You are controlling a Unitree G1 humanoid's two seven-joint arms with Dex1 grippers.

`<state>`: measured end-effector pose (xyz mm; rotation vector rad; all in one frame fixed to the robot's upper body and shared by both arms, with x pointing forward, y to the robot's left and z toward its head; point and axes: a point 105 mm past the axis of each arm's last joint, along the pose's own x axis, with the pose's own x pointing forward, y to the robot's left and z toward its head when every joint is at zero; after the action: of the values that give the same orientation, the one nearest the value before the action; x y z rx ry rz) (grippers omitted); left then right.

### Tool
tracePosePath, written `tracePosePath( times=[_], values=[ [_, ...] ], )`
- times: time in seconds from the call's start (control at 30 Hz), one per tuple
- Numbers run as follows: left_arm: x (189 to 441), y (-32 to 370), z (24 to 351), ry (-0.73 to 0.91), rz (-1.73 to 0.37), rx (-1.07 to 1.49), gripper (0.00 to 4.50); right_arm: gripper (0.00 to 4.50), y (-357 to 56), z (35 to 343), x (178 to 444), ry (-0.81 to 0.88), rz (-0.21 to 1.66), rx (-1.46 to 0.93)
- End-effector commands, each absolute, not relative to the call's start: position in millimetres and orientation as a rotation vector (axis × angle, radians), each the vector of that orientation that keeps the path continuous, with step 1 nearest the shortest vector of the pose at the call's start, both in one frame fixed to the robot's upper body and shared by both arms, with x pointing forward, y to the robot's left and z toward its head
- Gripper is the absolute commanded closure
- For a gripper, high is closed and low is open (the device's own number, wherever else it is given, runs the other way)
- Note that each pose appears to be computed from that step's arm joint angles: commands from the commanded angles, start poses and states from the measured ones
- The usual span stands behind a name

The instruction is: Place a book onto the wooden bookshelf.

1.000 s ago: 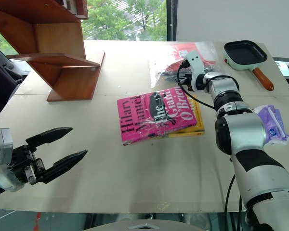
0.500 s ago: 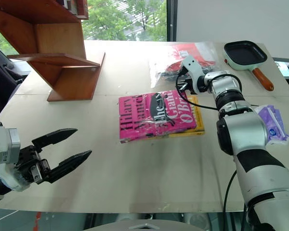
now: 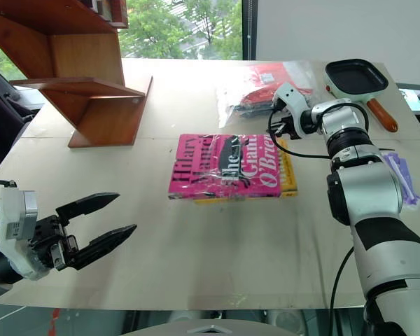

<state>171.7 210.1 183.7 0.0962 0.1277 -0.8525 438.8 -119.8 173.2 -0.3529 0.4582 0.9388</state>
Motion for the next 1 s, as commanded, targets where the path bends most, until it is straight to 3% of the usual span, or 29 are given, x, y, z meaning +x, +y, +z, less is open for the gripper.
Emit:
tracePosePath(
  times=[0.03,1.0],
  values=[
    [169,210,184,0.119,-0.868,0.105,0.00,4.46,-117,185,436,0.430,0.984,-0.337],
    [161,223,174,0.157,-0.878,0.107,0.00,4.46,-121,176,409,0.490,1.104,-0.241]
  ],
)
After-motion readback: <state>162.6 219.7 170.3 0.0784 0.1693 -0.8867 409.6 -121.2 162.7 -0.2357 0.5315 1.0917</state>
